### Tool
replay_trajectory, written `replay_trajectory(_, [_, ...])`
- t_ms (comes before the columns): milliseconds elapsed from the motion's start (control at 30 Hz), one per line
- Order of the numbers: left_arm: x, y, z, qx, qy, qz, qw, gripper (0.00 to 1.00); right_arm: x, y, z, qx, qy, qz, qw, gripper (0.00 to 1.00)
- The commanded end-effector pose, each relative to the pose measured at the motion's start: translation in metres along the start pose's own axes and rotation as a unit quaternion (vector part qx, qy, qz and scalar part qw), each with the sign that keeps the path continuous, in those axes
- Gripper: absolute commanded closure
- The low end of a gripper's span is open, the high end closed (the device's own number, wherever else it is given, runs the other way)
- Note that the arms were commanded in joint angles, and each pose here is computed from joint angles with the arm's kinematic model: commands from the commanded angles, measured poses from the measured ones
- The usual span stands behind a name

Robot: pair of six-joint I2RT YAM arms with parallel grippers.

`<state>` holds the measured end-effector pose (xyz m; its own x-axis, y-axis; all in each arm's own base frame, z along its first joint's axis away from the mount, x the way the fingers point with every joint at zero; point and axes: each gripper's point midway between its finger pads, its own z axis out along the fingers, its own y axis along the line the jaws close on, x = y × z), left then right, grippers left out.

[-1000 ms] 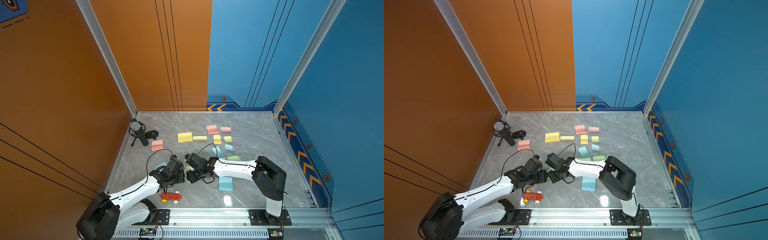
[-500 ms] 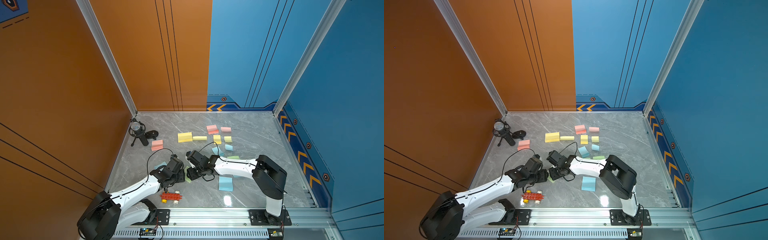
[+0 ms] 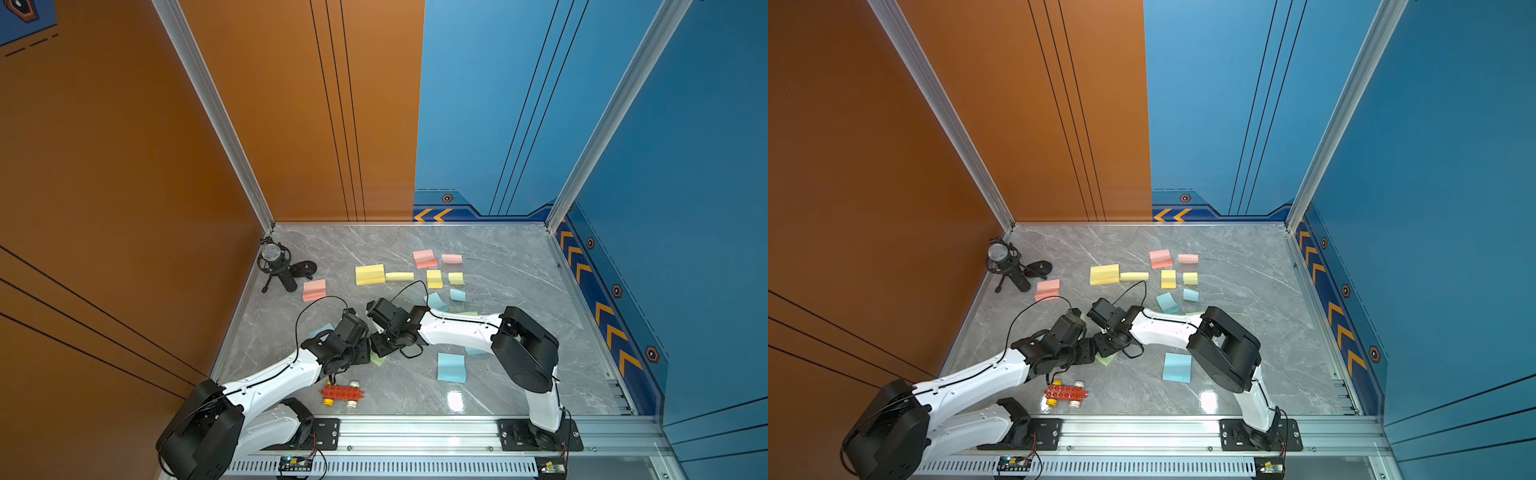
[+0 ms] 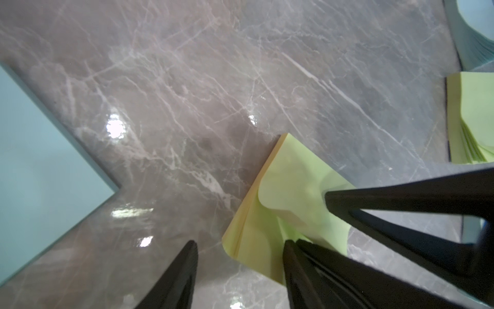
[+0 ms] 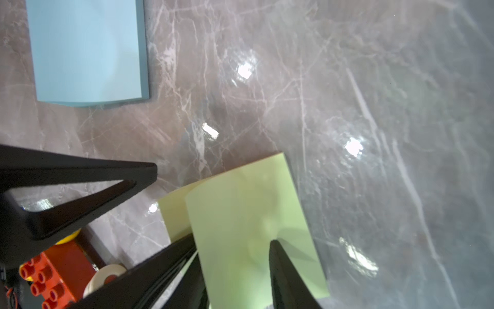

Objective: Tear off pages from different memo pads
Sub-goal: Pick up the memo pad from the center of the board, then tear off the paper from the memo pad.

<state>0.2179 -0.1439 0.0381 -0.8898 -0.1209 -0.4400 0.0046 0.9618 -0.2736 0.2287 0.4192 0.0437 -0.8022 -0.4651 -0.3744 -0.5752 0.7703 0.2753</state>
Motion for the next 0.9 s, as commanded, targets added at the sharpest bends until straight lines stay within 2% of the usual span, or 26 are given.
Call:
replay_trajectory(0, [-0.005,-0.002,-0.006,0.011,-0.015,0.008,1.000,0.45,0.001,-0.011,-0.006,0.033,0.011,-0.029,0.999,0.78])
replay_trajectory(100, [-0.007,-0.002,-0.012,0.024,-0.024,0.005,0.999,0.44,0.001,-0.012,-0.014,0.032,0.023,-0.057,0.998,1.00])
replay_trajectory(200, [-0.011,-0.007,-0.022,0.051,-0.039,0.008,0.998,0.42,-0.003,-0.014,-0.030,0.024,0.030,-0.090,0.995,1.00])
replay_trajectory(333, [-0.017,-0.024,-0.038,0.101,-0.054,0.016,0.993,0.39,-0.013,-0.012,-0.069,-0.013,0.015,-0.173,0.985,1.00])
replay_trajectory(467, [-0.027,-0.043,-0.058,0.145,-0.079,0.043,0.985,0.27,-0.017,-0.001,-0.110,-0.080,-0.022,-0.276,0.957,1.00])
replay_trajectory(567, [-0.032,-0.058,-0.077,0.187,-0.103,0.054,0.975,0.23,-0.012,0.004,-0.135,-0.093,-0.042,-0.360,0.927,1.00])
replay_trajectory(633, [-0.035,-0.077,-0.093,0.249,-0.131,0.068,0.957,0.21,-0.010,0.010,-0.150,-0.112,-0.052,-0.394,0.911,1.00])
replay_trajectory(733, [-0.034,-0.103,-0.122,0.351,-0.176,0.082,0.916,0.15,-0.004,0.023,-0.171,-0.160,-0.063,-0.418,0.892,1.00])
replay_trajectory(800, [-0.035,-0.106,-0.139,0.370,-0.206,0.097,0.901,0.15,0.003,0.030,-0.183,-0.183,-0.066,-0.431,0.881,1.00])
replay_trajectory(867, [-0.036,-0.104,-0.149,0.376,-0.231,0.097,0.892,0.09,0.010,0.035,-0.192,-0.202,-0.067,-0.437,0.874,1.00])
